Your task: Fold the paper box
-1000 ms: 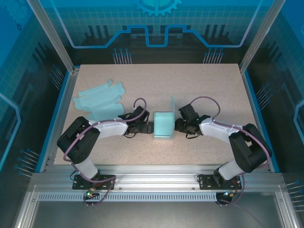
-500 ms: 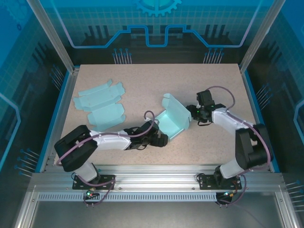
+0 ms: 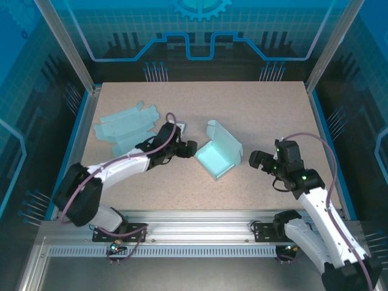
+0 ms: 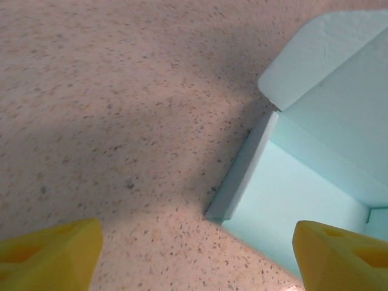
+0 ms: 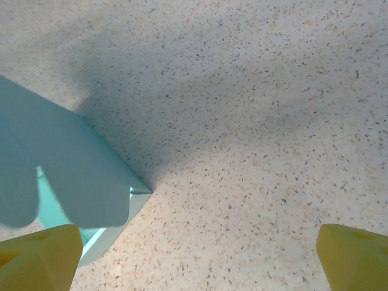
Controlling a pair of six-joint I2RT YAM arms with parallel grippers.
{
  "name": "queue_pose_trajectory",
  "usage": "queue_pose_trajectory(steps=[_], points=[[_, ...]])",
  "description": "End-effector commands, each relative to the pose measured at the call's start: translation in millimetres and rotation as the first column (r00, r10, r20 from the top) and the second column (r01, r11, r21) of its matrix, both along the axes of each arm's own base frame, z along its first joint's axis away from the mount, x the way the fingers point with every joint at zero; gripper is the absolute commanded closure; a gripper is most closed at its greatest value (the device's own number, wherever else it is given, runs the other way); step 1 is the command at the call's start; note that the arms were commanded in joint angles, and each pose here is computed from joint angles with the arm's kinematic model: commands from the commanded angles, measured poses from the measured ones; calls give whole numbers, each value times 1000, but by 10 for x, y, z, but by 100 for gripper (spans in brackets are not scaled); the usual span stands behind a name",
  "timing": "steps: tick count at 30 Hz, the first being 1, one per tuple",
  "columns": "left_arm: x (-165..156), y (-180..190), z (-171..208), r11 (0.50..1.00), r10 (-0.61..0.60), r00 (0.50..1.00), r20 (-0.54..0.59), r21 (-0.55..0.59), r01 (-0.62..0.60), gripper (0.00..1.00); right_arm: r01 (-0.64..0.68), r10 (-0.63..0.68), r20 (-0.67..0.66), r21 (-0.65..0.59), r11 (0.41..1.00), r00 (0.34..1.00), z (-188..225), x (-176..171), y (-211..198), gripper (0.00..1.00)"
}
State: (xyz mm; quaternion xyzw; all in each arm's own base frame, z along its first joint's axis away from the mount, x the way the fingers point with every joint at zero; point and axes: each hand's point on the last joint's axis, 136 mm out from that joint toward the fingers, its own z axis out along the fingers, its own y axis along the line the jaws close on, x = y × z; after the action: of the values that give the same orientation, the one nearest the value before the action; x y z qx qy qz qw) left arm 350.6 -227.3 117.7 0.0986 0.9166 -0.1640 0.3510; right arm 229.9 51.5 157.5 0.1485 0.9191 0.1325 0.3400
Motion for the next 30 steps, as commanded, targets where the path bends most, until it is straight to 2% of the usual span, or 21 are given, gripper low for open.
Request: queue_pose_trajectory(steps=[1, 9, 18, 22, 26, 30], points=[[-70, -151, -246, 985, -153, 984, -87, 61, 158, 19, -15, 18, -77, 34, 999, 997, -108, -233, 37, 0], [91, -326, -577, 974, -187, 974, -128, 102, 201, 32, 0, 5, -97, 46, 999, 995, -124, -280, 34, 0], [188, -435, -723, 938, -183, 982, -50, 289, 190, 38, -9, 14, -79, 63, 998, 997, -119, -240, 72, 0], [255, -398, -801, 908, -157, 987, -29, 390, 156, 46, -15, 20, -84, 64, 998, 996, -131, -249, 80, 0], [270, -412, -863, 889, -142, 990, -25, 436, 139, 59, -16, 21, -82, 61, 998, 996, -129, -256, 73, 0], [304, -349, -887, 879, -76, 997, -17, 472, 75, 68, -23, 28, -80, 66, 998, 996, -131, -255, 90, 0]])
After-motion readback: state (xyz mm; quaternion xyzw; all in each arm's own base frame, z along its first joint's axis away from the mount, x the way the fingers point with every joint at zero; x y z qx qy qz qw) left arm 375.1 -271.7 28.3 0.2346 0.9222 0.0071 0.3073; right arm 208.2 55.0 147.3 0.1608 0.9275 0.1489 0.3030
